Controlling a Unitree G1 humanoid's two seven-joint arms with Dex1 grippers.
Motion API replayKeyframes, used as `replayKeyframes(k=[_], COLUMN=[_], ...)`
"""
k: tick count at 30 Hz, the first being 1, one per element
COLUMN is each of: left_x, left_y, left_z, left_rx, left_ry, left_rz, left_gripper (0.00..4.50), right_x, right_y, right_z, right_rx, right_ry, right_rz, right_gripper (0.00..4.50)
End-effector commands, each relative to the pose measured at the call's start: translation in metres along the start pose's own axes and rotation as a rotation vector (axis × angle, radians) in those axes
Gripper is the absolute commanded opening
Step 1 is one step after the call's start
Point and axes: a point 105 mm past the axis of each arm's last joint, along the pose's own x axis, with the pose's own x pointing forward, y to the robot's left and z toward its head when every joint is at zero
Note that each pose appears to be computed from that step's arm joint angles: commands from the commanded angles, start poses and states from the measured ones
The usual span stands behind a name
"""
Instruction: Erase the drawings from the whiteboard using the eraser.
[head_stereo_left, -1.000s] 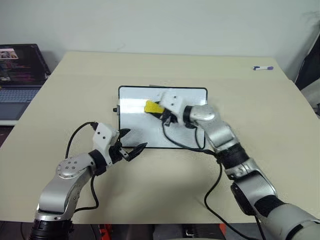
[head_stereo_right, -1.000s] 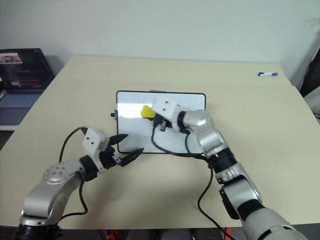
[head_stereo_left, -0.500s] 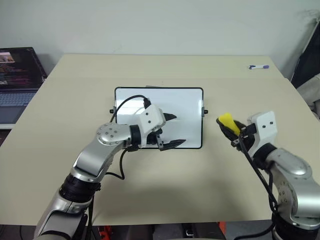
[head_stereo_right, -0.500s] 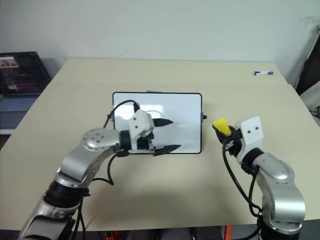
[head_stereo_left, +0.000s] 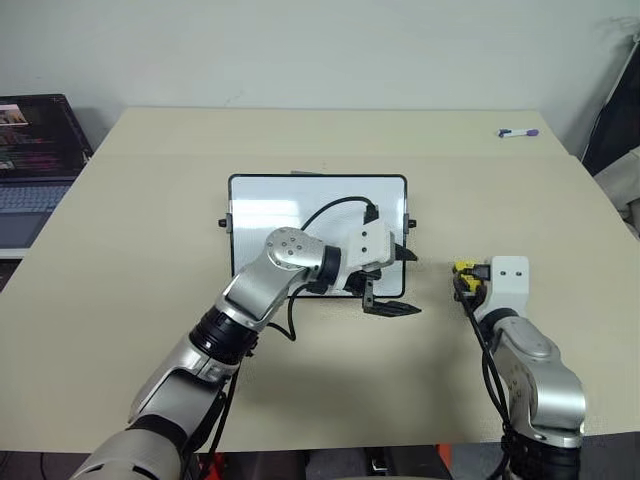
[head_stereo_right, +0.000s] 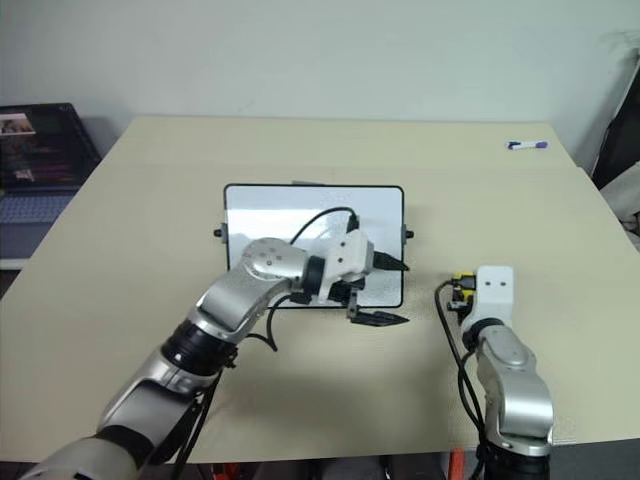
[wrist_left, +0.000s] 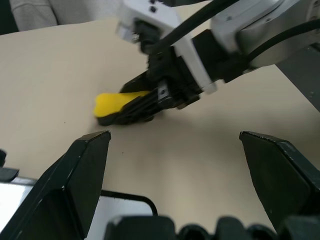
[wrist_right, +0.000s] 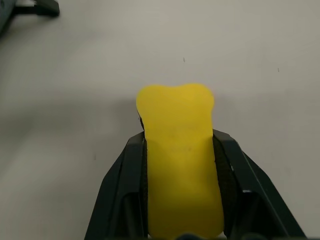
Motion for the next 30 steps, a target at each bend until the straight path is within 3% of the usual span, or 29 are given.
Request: replayKeyframes(k=[1,2,11,14,17,21,25,27,30], left_x=[0.006,0.007,-0.002,-0.015,-0.046,-0.099,-0.139,-0.153,-0.176], left_y=[-0.002,-0.002,-0.003,0.004,0.012,0.012,-0.01,-0.023,-0.049], left_z=[0.008,0.007,-0.004,-0.009,-0.014,-0.026,-0.044,-0.06,-0.084], left_rx=[0.054,0.054,0.014,-0.015,-0.067,-0.252,-0.405,-0.496,-0.514], left_ry=[-0.009,-0.009,0.007,0.009,-0.027,-0.113,-0.162,-0.162,-0.059], left_rz=[-0.022,-0.024,0.024,0.097,0.249,0.583,0.932,1.101,1.311], left_gripper=[4.5,4.5,4.5,4.5,4.5,4.5,4.5,4.5,4.5], right_x=[0.009,0.011,0.021,0.015,-0.01,-0.047,-0.055,-0.052,-0.052], right_y=[-0.004,-0.006,-0.013,-0.008,0.021,0.05,0.035,0.013,-0.016], right_z=[0.009,0.008,0.014,0.026,0.043,0.036,0.017,0.006,-0.013], right_rx=[0.014,0.018,0.076,0.061,-0.043,-0.102,-0.09,-0.083,-0.029], right_ry=[-0.048,-0.048,-0.084,-0.135,-0.222,-0.24,-0.273,-0.287,-0.265], right_rz=[-0.035,-0.044,-0.042,0.007,0.231,0.48,0.391,0.243,0.063], right_gripper=[1.31,1.31,4.37,4.48,4.48,4.48,4.48,4.48,4.48])
